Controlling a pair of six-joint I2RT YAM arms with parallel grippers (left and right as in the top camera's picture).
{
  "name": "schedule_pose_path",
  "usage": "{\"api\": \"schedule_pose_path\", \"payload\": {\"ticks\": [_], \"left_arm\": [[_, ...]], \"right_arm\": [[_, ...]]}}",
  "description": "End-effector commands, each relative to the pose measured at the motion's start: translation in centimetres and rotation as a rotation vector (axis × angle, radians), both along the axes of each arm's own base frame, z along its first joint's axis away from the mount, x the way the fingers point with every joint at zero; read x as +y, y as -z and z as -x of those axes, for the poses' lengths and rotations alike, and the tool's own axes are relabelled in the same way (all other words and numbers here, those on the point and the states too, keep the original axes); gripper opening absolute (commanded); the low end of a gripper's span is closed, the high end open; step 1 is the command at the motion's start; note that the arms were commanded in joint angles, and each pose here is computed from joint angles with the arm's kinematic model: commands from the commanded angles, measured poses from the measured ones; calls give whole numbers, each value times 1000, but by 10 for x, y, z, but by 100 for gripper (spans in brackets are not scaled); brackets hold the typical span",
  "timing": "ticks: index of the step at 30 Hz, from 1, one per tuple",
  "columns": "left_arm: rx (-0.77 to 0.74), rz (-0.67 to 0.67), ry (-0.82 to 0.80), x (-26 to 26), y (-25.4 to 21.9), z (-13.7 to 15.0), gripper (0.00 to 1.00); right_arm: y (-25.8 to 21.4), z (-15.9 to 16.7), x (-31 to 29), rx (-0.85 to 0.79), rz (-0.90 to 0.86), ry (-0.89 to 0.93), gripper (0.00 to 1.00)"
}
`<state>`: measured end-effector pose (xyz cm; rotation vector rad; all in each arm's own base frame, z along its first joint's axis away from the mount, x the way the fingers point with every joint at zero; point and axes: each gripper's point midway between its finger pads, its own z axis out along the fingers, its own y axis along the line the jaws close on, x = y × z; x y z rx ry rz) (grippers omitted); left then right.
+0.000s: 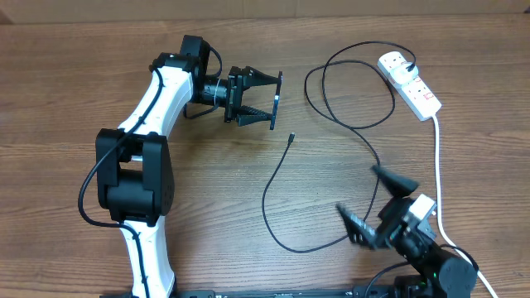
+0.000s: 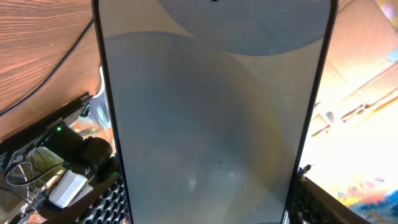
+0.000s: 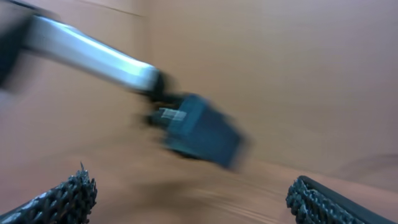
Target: Plug charger to phone and switch on socket
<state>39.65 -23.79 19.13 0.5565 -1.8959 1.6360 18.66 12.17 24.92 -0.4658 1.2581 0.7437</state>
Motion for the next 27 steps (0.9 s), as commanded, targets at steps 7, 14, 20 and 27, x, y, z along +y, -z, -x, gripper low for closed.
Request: {"api": "schedule_pose_path", "payload": {"ticks": [7, 14, 20, 27], "left_arm": [[59, -39, -20, 2, 1, -8, 64], [70, -43, -24, 2, 1, -10, 63], [66, -72, -31, 2, 6, -10, 63], [57, -123, -36, 1, 15, -11, 63]], "right_arm": [[-75, 44, 10, 52, -200, -215, 100], [-68, -7, -20, 466, -12, 144, 100], [-68, -19, 9, 858, 38, -68, 100], [-76, -29, 58, 926, 39, -426, 80]]}}
